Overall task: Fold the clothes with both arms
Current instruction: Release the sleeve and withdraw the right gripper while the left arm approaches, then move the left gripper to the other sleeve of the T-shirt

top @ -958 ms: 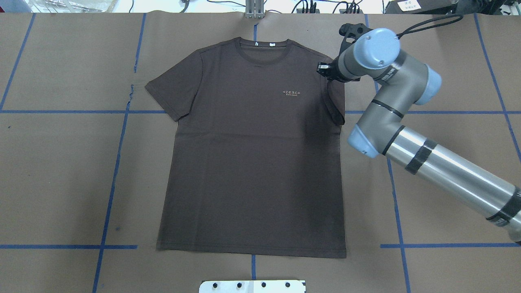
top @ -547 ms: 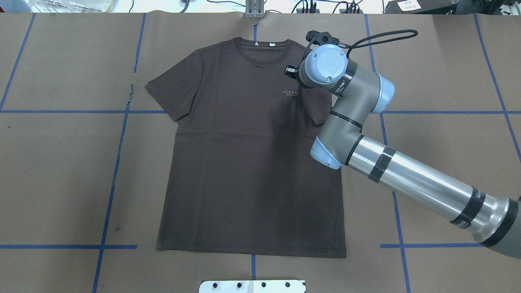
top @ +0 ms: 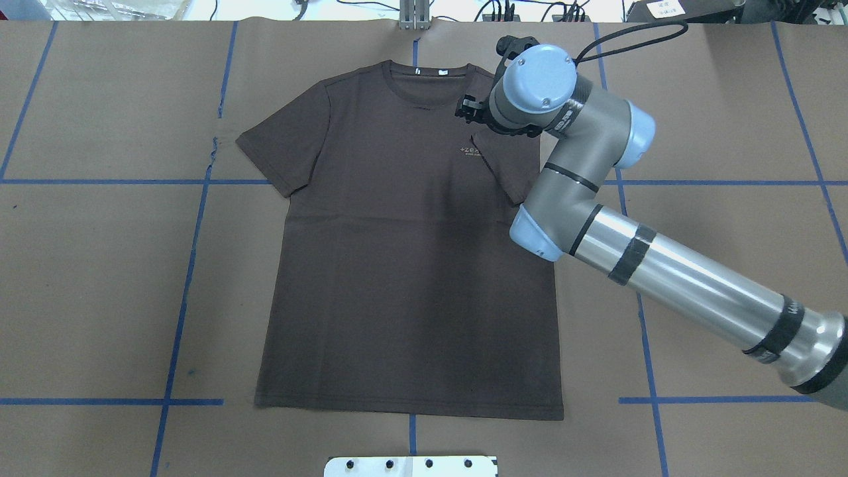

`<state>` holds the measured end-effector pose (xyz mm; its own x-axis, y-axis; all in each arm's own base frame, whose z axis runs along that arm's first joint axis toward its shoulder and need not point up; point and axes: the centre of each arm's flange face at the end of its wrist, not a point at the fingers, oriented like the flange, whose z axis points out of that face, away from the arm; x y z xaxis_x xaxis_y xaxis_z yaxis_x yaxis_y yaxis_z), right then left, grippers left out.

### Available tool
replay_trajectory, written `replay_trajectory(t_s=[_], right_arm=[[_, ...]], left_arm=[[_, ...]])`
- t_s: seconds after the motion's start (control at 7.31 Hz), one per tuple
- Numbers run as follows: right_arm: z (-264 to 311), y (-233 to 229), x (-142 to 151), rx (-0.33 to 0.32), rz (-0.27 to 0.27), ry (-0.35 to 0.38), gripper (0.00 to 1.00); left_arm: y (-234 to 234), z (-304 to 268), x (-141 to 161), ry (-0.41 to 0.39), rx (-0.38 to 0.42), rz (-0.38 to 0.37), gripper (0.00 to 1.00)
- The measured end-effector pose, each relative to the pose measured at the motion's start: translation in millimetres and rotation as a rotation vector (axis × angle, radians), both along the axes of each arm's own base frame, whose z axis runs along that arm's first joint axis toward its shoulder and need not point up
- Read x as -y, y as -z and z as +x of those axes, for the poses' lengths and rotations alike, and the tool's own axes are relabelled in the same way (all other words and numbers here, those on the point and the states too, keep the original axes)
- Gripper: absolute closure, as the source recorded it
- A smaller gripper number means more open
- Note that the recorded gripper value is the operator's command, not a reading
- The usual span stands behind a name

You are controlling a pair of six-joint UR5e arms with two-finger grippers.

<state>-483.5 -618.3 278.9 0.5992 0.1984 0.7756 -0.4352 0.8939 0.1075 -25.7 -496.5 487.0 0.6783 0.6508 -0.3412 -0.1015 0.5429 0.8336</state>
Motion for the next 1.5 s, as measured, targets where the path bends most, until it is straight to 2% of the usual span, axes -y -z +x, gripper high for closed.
replay_trajectory(t_s=[0.41, 0.55, 0.68, 0.96, 1.23, 1.5], right_arm=[[146, -54, 22, -0.021, 0.068, 0.197, 0.00], [200, -84, 22, -0.033, 0.101, 0.254, 0.00], [253, -118, 19, -0.040, 0.131, 0.312, 0.00], [336, -185, -4, -0.069, 0.178, 0.389, 0.00], [374, -221, -24, -0.076, 0.184, 0.410, 0.00], [383, -232, -34, -0.077, 0.182, 0.410, 0.00]], left_arm=[[58, 105, 46, -0.038, -0.167, -0.119, 0.00], [66, 147, 56, -0.014, -0.202, -0.189, 0.14], [76, 189, 70, 0.043, -0.245, -0.274, 0.25], [92, 293, 101, 0.160, -0.320, -0.442, 0.31], [89, 375, 118, 0.308, -0.340, -0.525, 0.32], [76, 421, 123, 0.392, -0.320, -0.548, 0.34]])
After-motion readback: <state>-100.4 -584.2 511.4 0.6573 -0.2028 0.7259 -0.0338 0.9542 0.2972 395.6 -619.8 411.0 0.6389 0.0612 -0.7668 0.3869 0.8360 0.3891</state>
